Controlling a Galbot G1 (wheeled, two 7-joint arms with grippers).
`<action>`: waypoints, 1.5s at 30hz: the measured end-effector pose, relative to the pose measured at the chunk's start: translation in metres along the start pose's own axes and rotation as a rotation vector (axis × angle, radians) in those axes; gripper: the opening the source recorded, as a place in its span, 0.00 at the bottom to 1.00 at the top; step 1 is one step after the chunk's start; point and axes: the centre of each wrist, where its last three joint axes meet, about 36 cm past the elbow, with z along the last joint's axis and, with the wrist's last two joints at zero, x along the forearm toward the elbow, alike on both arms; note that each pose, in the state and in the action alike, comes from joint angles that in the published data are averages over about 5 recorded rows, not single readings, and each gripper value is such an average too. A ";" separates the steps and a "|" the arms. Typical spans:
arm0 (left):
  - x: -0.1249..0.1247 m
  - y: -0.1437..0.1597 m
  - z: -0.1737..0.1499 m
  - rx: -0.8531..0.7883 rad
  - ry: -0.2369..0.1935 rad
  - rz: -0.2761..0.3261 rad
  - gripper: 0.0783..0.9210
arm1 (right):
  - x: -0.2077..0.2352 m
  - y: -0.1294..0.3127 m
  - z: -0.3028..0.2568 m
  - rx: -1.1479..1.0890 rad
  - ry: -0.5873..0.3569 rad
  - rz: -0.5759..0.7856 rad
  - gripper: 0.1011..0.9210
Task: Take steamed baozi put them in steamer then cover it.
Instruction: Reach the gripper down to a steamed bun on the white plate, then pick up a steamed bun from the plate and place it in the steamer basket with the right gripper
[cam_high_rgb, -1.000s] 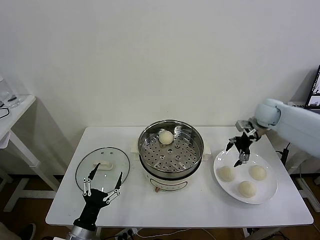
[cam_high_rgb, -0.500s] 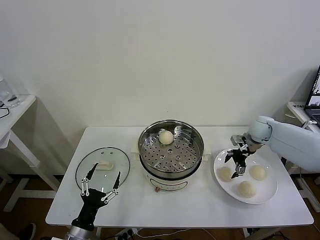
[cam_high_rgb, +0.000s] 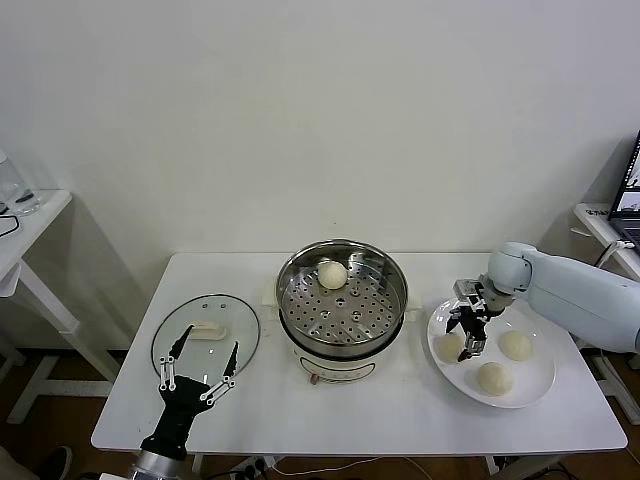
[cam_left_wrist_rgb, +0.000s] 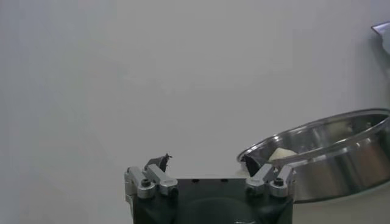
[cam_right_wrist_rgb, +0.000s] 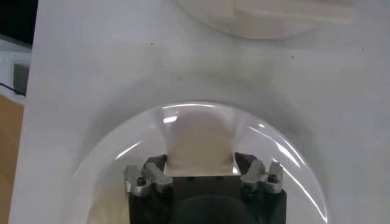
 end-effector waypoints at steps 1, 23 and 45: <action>0.000 0.000 0.000 0.002 0.001 -0.001 0.88 | 0.001 0.000 0.000 0.001 0.001 -0.001 0.74; -0.008 0.002 -0.016 0.029 -0.030 -0.001 0.88 | 0.190 -0.047 -0.086 0.209 -0.004 0.017 0.74; -0.014 0.000 -0.019 0.034 -0.046 0.003 0.88 | 0.180 -0.069 -0.313 0.422 -0.028 -0.019 0.70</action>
